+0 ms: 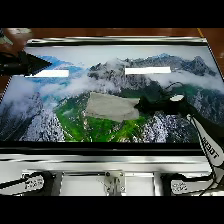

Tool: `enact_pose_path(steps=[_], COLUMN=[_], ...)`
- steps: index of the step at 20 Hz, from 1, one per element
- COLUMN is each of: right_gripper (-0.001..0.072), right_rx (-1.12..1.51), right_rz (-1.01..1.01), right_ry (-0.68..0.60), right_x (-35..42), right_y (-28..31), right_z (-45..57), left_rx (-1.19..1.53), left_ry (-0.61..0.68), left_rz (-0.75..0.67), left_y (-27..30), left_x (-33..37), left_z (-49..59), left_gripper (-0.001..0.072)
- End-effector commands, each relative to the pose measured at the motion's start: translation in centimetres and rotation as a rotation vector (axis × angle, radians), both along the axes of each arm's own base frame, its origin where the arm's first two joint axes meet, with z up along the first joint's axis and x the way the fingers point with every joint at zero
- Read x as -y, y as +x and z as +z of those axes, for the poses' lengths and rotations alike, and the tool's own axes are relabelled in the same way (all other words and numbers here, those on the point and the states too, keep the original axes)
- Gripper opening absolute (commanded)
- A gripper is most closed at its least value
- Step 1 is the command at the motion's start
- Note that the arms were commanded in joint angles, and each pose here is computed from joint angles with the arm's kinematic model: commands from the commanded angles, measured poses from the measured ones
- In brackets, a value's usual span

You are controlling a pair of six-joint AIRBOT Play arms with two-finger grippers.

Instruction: Fold the shirts.

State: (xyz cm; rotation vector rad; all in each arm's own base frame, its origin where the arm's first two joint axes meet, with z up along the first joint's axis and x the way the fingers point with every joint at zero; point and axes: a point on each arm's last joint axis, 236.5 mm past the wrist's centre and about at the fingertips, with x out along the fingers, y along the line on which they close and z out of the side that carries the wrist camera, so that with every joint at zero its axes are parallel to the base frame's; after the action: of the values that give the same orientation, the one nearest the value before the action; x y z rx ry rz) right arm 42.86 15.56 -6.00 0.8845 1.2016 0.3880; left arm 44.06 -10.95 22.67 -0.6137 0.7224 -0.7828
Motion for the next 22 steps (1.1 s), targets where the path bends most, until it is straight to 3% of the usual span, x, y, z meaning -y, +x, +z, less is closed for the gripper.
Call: enact_pose_path(steps=[1, 6, 12, 15, 18, 22], right_gripper=[0.0054, 0.0054, 0.0054, 0.0054, 0.0053, 0.0054], right_rx=[0.185, 0.175, -0.074, -0.324, -0.472, -0.540], right_rz=[-0.068, -0.402, -0.685, -0.700, -0.687, -0.720], right_ry=[-0.073, -0.206, -0.340, -0.283, -0.162, -0.206], right_x=[6.7, 25.4, 42.7, 43.0, 39.0, 38.5], right_y=[5.0, 4.3, -10.8, -19.8, -25.1, -28.7], right_z=[5.0, 8.7, 7.2, 3.7, -0.4, -2.2], left_rx=[-0.012, -0.059, -0.036, -0.010, 0.022, 0.023], left_ry=[-0.009, -0.033, -0.036, -0.044, -0.056, -0.057], left_rz=[-0.023, -0.086, -0.175, -0.180, -0.170, -0.201], left_y=[-0.3, -1.5, -3.6, -3.6, -3.3, -4.1], left_x=[1.5, 4.7, 9.6, 11.7, 13.7, 15.1], left_z=[0.1, 0.1, 1.2, 1.6, 2.2, 2.2], left_gripper=[0.0045, 0.0045, 0.0045, 0.0045, 0.0045, 0.0045])
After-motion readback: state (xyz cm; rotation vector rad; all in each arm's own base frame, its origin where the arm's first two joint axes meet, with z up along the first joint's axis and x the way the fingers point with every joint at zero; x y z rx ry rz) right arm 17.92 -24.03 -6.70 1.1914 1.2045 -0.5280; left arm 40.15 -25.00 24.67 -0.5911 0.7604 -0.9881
